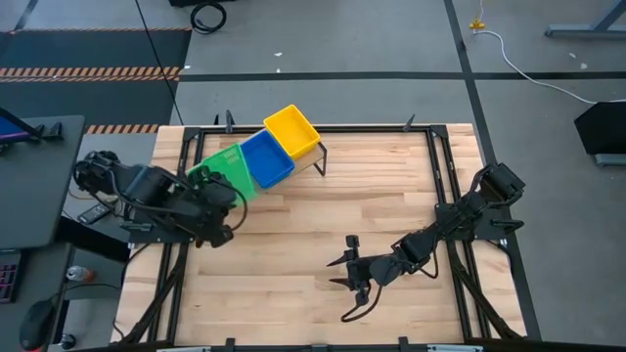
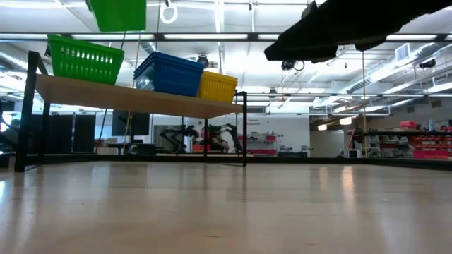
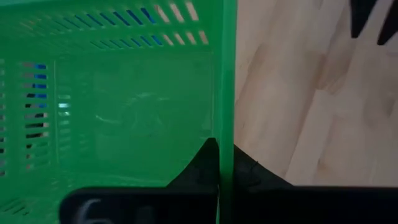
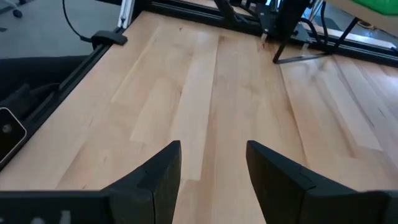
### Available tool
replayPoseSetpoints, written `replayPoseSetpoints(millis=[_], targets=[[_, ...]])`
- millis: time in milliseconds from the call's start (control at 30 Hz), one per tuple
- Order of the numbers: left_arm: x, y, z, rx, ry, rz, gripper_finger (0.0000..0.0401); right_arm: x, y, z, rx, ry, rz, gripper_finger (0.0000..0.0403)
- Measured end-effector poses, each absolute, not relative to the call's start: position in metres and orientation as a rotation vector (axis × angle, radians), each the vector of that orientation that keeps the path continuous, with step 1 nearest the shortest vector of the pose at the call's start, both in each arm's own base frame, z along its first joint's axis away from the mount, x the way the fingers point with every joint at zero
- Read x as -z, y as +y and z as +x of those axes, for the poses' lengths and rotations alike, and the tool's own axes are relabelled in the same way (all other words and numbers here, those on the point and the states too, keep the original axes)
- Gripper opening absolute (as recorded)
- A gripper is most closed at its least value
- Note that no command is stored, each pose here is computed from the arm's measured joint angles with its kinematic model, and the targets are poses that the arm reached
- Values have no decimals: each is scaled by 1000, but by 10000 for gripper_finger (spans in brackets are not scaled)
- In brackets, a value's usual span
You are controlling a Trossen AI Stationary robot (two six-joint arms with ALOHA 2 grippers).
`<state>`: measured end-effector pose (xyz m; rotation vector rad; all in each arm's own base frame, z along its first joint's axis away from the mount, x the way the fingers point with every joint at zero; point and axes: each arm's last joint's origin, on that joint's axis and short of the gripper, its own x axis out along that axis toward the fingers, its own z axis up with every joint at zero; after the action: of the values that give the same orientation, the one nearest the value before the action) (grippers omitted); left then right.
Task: Stack baskets on shelf by color
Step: Stack the green basket on top of the green baskets on the shelf
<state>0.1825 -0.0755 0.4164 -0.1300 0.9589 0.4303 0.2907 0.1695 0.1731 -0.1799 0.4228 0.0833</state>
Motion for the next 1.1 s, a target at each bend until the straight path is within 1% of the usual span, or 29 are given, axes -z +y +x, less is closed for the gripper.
replayPoseSetpoints(millis=[233,433,600,867,1100], targets=[[-422,-63,168,-437,921,-144,3,-173,170,291,-84,418,-178,187],[-395,-49,147,-459,1019,-231,4,-173,170,291,-84,418,-178,187],[-380,-41,130,-517,1011,-277,4,-173,170,291,-84,418,-178,187],[-351,-42,132,-553,1099,-205,4,-173,169,291,-83,418,-178,187],[-348,-42,132,-558,1108,-198,4,-173,169,291,-82,418,-178,187]])
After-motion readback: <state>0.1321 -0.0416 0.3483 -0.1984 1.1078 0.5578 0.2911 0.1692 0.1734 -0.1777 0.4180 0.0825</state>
